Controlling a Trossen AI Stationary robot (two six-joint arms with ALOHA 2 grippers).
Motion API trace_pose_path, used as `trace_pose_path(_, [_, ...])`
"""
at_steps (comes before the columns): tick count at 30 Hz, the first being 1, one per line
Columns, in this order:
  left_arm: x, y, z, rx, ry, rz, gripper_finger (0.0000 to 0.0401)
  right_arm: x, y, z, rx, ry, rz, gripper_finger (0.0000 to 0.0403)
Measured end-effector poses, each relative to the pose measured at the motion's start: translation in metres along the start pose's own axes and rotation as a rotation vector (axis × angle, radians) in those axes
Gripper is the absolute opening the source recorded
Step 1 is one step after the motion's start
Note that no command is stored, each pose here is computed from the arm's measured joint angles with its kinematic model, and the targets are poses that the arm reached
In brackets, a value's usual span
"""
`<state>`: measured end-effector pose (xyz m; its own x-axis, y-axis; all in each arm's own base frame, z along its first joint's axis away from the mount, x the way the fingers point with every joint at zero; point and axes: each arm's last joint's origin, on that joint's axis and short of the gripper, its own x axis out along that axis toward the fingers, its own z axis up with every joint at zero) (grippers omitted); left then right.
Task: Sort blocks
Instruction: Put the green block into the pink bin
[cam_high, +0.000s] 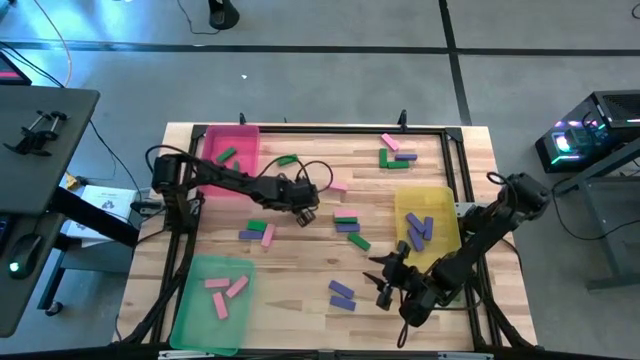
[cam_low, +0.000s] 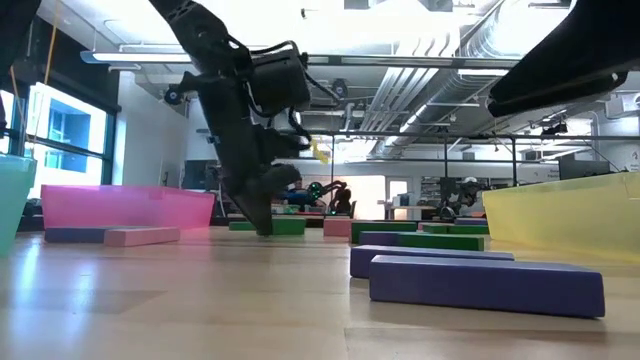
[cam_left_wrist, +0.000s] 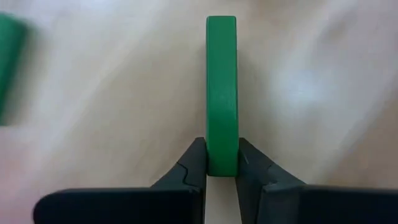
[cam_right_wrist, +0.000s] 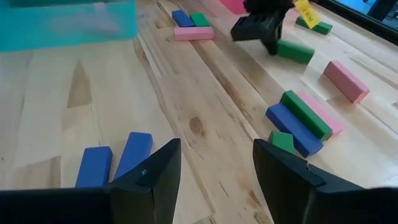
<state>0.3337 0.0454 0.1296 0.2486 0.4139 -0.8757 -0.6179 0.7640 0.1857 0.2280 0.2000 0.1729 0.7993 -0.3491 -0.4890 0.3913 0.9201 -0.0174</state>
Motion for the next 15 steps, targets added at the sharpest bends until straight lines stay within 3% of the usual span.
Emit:
trace_pose_path(9, [-0.025, 0.051, 0.008, -0.139, 0.045, 0.151, 0.0072, 0.001, 0.002, 0.002, -0.003, -0.017, 0.013, 0.0185])
trace_pose_path(15, [-0.018, 0.078, 0.014, -0.176, 0.126, 0.096, 0.0077, 0.002, 0.003, 0.004, -0.01, -0.025, 0.014, 0.0185])
